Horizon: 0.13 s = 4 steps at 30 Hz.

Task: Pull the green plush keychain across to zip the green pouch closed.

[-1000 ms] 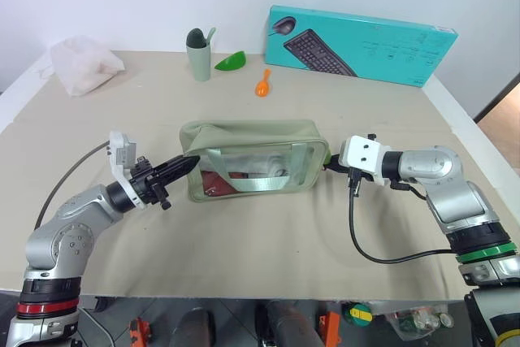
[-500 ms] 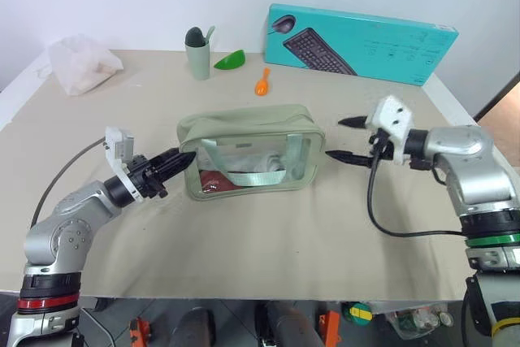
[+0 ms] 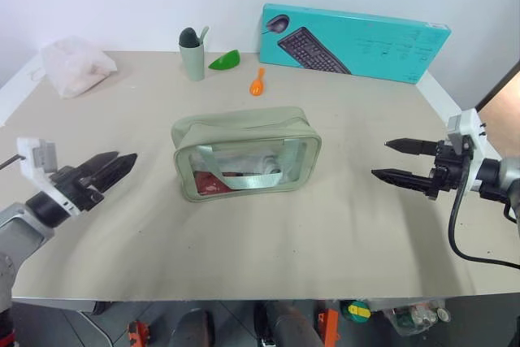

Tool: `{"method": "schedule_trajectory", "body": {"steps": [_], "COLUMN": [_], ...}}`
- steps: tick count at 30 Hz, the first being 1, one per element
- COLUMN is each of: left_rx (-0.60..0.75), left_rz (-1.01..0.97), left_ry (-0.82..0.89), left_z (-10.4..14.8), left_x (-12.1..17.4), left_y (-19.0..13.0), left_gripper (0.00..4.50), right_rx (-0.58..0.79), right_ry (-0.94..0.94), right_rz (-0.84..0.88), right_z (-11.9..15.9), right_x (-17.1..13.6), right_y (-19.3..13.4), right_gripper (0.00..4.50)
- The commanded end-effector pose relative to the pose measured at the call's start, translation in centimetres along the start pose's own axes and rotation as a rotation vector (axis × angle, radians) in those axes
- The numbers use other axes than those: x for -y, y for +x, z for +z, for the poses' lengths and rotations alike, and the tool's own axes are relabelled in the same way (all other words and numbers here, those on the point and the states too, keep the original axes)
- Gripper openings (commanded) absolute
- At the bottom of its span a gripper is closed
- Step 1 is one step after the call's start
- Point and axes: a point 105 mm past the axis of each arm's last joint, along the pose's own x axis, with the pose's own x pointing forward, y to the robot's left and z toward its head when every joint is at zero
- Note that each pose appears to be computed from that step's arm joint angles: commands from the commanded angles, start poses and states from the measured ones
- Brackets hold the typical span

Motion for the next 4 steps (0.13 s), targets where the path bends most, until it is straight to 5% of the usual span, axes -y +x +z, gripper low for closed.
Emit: {"method": "schedule_trajectory", "body": {"steps": [1,4], "left_rx": [-0.037,-0.061], "left_rz": [0.041,-0.061], "left_ry": [0.075,0.018], "left_z": [0.1,-0.9], "left_x": [0.1,1.3], "left_y": [-0.4,-0.5], "left_gripper": [3.38,3.38], "right_rx": [0.039,0.048], "right_ry": [-0.045,-0.05], "right_rz": [0.01,0.019], "right_z": [1.4,1.6], "right_x": [-0.6,-0.8], "right_y": [0.6,1.3], "right_gripper": [4.5,4.5]}}
